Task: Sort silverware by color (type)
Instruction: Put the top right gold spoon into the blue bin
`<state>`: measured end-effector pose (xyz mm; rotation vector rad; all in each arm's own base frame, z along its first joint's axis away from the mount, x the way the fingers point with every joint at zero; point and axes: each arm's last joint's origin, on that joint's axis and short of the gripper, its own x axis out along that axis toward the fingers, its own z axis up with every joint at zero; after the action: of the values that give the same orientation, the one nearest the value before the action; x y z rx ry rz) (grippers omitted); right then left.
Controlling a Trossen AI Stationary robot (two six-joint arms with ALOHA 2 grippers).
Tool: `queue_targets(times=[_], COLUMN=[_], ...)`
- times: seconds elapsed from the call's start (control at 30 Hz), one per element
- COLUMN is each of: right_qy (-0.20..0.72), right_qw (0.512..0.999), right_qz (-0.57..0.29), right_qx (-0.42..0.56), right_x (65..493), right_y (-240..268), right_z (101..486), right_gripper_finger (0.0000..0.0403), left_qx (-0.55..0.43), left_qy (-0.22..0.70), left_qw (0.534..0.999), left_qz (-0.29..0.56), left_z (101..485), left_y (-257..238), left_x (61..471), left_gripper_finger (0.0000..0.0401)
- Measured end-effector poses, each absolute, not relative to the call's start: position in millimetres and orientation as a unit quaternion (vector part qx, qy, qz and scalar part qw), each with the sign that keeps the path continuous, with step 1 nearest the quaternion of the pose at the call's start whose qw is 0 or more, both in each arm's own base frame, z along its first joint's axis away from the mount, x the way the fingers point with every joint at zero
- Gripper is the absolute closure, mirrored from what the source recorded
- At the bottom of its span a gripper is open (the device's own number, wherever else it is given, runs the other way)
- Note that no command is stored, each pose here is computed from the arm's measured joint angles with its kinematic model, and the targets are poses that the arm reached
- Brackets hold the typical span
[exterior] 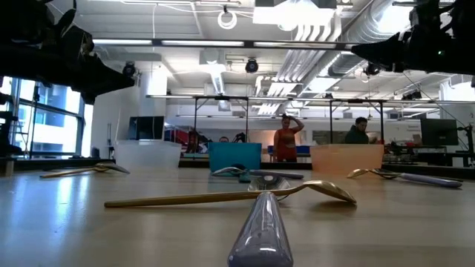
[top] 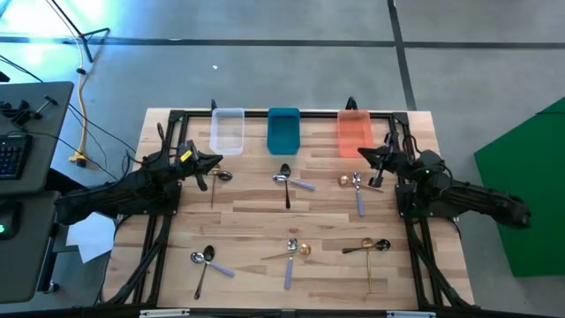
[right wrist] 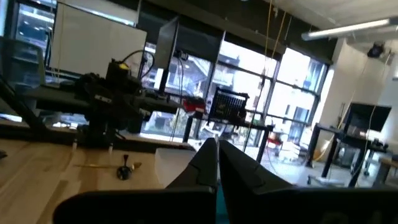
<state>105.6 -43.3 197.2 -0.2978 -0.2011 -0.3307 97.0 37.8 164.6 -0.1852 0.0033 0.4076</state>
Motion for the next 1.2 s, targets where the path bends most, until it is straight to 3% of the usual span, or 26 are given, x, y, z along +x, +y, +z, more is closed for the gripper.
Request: queue_targets(times=[0.17, 0.5, 0.9, 1.2], right_qy=[-0.026, 0.233, 0.475, 0.597], right_qw=[0.975, 0.954, 0.853, 0.783], right_qz=[-0.187, -0.188, -0.175, -0.113], right_qx=[-0.116, 0.016, 0.123, 0.132], right_x=[116, 141, 175, 198], right_y=[-50, -61, -63, -64], right_z=[205, 216, 203, 177], right_gripper_finger=[0.0402, 0.0398, 0.0265, 0.0264], left_qx=[-0.101, -0.068, -0.053, -0.054], left_qy=[0.006, 0.031, 0.035, 0.022], left_qw=[0.974, 0.976, 0.977, 0.977], left_qz=[0.204, 0.205, 0.205, 0.204], left_z=[164, 161, 161, 163], left_y=[39, 41, 41, 41], left_x=[100, 104, 105, 105], left_gripper_finger=[0.0398, 0.0398, 0.0398, 0.0398])
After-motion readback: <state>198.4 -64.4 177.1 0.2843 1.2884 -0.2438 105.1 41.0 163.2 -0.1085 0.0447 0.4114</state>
